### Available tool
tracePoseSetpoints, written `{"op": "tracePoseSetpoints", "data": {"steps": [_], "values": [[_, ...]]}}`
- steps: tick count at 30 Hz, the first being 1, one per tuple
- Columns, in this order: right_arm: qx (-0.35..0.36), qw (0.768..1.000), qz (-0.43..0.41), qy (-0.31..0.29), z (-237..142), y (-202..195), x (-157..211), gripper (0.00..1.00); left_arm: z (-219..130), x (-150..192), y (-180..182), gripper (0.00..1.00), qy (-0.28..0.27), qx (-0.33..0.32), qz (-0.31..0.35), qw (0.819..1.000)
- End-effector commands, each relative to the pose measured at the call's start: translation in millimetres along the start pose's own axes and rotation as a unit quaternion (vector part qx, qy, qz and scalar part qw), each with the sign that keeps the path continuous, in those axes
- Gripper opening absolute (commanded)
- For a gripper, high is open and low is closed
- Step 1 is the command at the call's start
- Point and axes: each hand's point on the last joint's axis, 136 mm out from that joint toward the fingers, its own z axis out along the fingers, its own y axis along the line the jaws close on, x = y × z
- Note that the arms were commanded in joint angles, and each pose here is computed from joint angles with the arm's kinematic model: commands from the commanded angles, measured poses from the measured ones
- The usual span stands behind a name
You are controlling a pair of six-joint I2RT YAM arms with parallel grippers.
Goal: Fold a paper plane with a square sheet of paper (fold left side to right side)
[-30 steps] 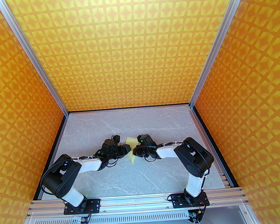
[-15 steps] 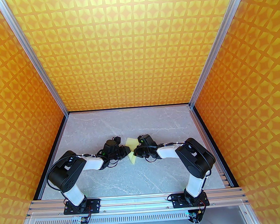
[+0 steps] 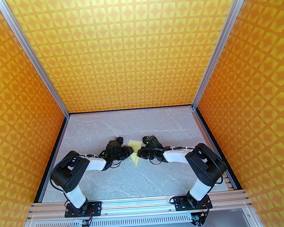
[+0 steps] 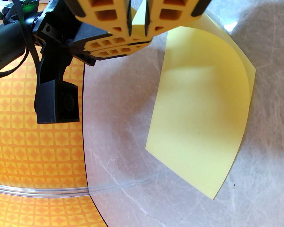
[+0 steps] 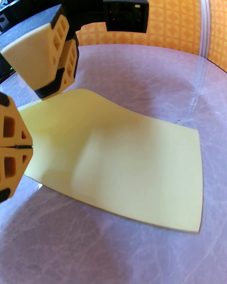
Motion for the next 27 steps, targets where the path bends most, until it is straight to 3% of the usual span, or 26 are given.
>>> {"op": "tracePoseSetpoints", "data": {"steps": [1,10,27], "values": [[-0.036,0.999,0.018,-0.025,-9,10,-10,0.09,5,-2,-3,0.17,0.0,0.006,-0.001,1.0],[-0.085,0.995,0.036,-0.034,-10,21,-12,0.18,6,-2,-2,0.17,0.0,0.006,-0.003,1.0],[-0.098,0.994,0.05,-0.015,-1,19,-5,0.18,7,-2,-1,0.17,0.002,0.007,-0.004,1.0]]}}
